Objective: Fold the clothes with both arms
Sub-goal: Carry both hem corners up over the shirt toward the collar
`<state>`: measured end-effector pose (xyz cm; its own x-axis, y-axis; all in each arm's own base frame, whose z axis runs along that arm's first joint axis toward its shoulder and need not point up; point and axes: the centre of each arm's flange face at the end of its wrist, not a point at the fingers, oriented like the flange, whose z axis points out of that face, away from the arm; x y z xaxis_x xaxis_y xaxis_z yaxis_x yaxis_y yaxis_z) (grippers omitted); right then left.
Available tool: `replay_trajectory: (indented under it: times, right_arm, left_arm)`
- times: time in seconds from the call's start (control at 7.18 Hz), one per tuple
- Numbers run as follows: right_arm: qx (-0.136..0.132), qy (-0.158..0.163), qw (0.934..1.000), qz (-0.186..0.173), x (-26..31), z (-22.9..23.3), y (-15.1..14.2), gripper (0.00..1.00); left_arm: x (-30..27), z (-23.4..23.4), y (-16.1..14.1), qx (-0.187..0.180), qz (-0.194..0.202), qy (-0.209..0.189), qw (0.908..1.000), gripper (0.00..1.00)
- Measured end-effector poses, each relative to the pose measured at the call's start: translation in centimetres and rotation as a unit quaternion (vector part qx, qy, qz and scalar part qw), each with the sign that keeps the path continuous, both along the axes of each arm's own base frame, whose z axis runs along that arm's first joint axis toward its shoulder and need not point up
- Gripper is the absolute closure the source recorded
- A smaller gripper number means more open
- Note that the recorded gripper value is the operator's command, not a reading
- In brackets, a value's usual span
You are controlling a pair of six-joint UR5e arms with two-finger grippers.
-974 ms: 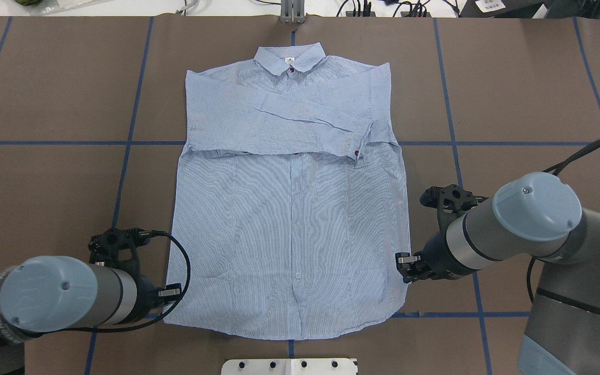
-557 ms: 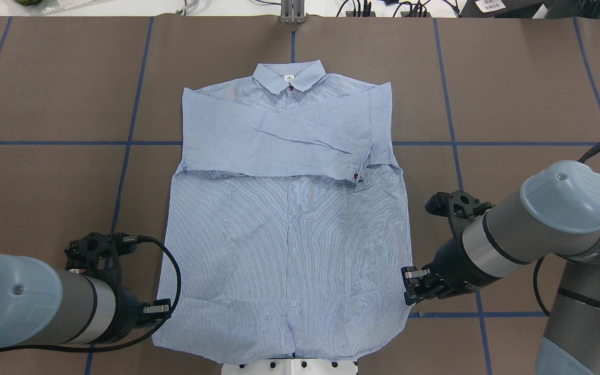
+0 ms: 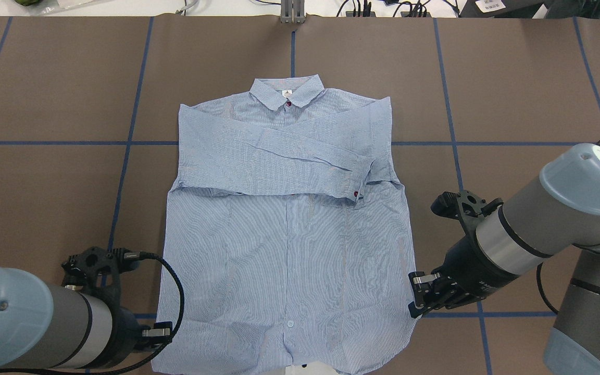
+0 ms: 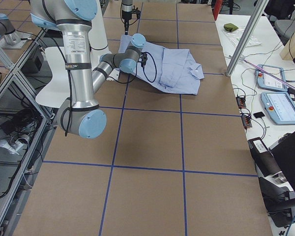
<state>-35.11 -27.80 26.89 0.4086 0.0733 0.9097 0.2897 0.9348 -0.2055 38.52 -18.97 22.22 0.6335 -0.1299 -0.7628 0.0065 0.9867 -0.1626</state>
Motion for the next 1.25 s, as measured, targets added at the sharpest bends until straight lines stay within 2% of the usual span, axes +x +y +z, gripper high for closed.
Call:
replay_trajectory:
  times: [0.14,0.28,0.42,0.7,0.97,1.25]
  right_arm:
    - [-0.002,0.005,0.9999,0.01,0.3,0.5,-1.1,1.0]
    - [-0.005,0.012,0.9996,0.024,0.6,1.3,-2.5,1.0]
    - [-0.009,0.019,0.9991,0.038,0.7,2.0,-4.1,1.0]
    - [-0.015,0.03,0.9976,0.061,-0.1,2.8,-7.4,1.0]
    - [-0.02,0.036,0.9958,0.082,-0.2,3.2,-10.1,1.0]
    - [-0.028,0.047,0.9931,0.104,0.7,4.3,-12.5,1.0]
  left_arm:
    - [0.6,0.2,-0.6,0.017,0.009,-0.002,0.9998,1.0]
    - [1.0,0.6,-2.6,0.044,0.011,-0.009,0.999,1.0]
    - [1.2,1.2,-5.7,0.067,0.002,-0.018,0.9976,1.0]
    - [1.0,1.8,-11.0,0.092,-0.022,-0.032,0.995,1.0]
    - [0.3,2.2,-13.5,0.106,-0.03,-0.04,0.9931,1.0]
    - [0.2,2.5,-14.1,0.107,-0.032,-0.045,0.9927,1.0]
